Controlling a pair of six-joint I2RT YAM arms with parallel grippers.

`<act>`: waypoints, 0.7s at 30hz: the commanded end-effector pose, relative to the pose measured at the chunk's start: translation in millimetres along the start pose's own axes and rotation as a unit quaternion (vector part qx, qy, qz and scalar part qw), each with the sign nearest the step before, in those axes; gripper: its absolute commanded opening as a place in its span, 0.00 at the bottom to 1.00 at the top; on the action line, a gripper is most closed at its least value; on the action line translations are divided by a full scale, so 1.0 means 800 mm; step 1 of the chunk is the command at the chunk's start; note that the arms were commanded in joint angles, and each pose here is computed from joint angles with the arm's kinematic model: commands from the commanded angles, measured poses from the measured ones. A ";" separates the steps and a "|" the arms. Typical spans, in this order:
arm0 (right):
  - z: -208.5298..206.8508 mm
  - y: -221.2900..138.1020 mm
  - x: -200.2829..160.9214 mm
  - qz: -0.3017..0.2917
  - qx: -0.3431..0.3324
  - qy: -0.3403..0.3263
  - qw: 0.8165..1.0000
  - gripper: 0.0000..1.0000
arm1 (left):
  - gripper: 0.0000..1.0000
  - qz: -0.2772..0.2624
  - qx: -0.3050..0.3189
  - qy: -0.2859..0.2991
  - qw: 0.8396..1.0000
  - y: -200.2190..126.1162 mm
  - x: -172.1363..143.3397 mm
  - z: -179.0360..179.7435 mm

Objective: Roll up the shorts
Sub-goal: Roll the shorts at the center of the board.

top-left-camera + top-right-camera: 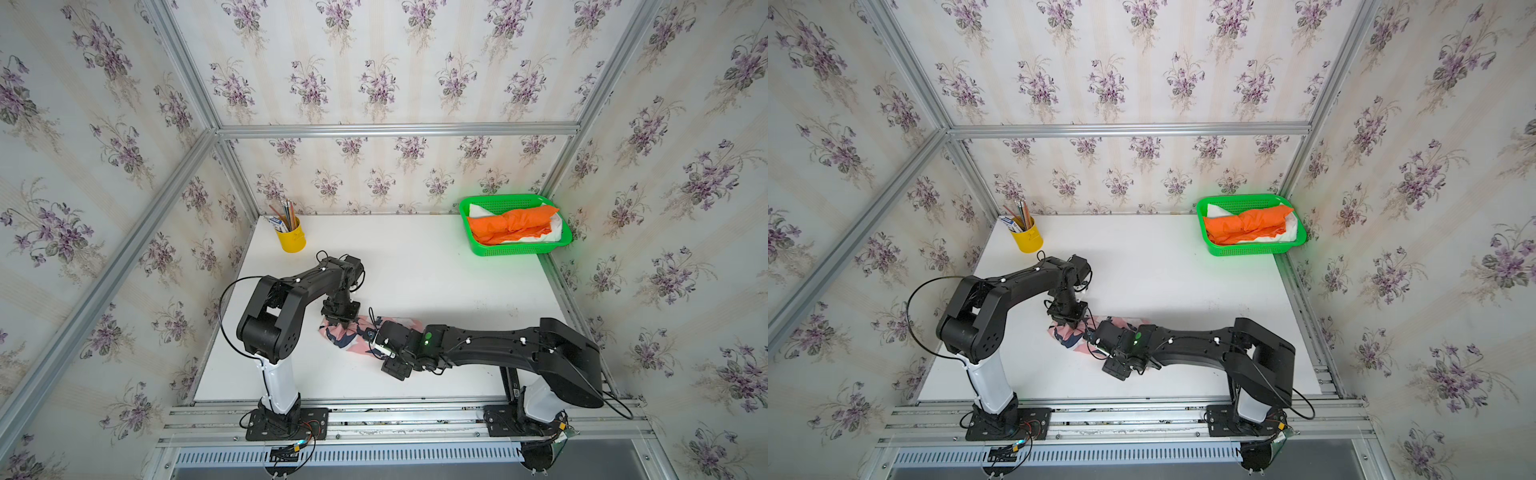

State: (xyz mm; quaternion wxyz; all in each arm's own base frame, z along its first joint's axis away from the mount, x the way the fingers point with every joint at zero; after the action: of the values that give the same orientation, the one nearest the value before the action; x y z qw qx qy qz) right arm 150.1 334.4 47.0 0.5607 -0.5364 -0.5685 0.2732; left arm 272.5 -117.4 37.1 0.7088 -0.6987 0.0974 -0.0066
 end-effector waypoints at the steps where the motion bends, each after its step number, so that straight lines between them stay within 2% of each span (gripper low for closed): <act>1: 0.004 0.011 -0.009 0.017 0.001 0.015 1.000 0.39 | 0.31 -0.054 -0.015 0.005 0.998 -0.009 0.024 -0.007; 2: 0.013 0.011 -0.009 0.016 0.027 0.029 0.999 0.28 | 0.34 -0.062 -0.015 0.005 0.998 -0.016 0.024 -0.007; 4: 0.032 0.005 -0.007 0.016 0.080 0.059 0.995 0.14 | 0.38 -0.079 -0.016 -0.003 0.997 -0.033 0.022 -0.005; 7: 0.065 -0.014 0.000 0.012 0.181 0.108 0.978 0.05 | 0.54 -0.112 -0.015 -0.023 0.993 -0.063 0.012 0.001; 10: 0.084 -0.040 0.019 -0.009 0.285 0.166 0.944 0.03 | 0.62 -0.143 -0.016 -0.039 0.989 -0.098 -0.006 0.008; 14: 0.063 -0.060 0.039 -0.046 0.399 0.257 0.879 0.01 | 0.65 -0.166 -0.015 -0.054 0.984 -0.136 -0.032 0.018; 17: 0.035 -0.072 0.046 -0.081 0.457 0.297 0.834 0.01 | 0.67 -0.178 -0.044 -0.059 0.981 -0.153 -0.047 0.011; 21: -0.002 -0.061 0.032 -0.094 0.490 0.345 0.795 0.00 | 0.68 -0.176 -0.074 -0.053 0.980 -0.152 -0.045 -0.005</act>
State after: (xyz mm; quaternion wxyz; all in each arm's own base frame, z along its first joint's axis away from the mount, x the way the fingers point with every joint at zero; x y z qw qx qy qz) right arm 142.6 341.4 83.4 0.9042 -0.2742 -0.2172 0.2452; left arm 257.5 -110.6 165.4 0.6614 -0.7391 -0.0750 -0.1028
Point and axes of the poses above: each gripper's point midway between its finger pads, its own y axis out along the fingers, its own z axis along the line the jaws close on, x = y × z, the point moved 2 cm from there along -y, back along the fingers, and after that the axes turned 5 degrees about -y, right-handed, at the moved point
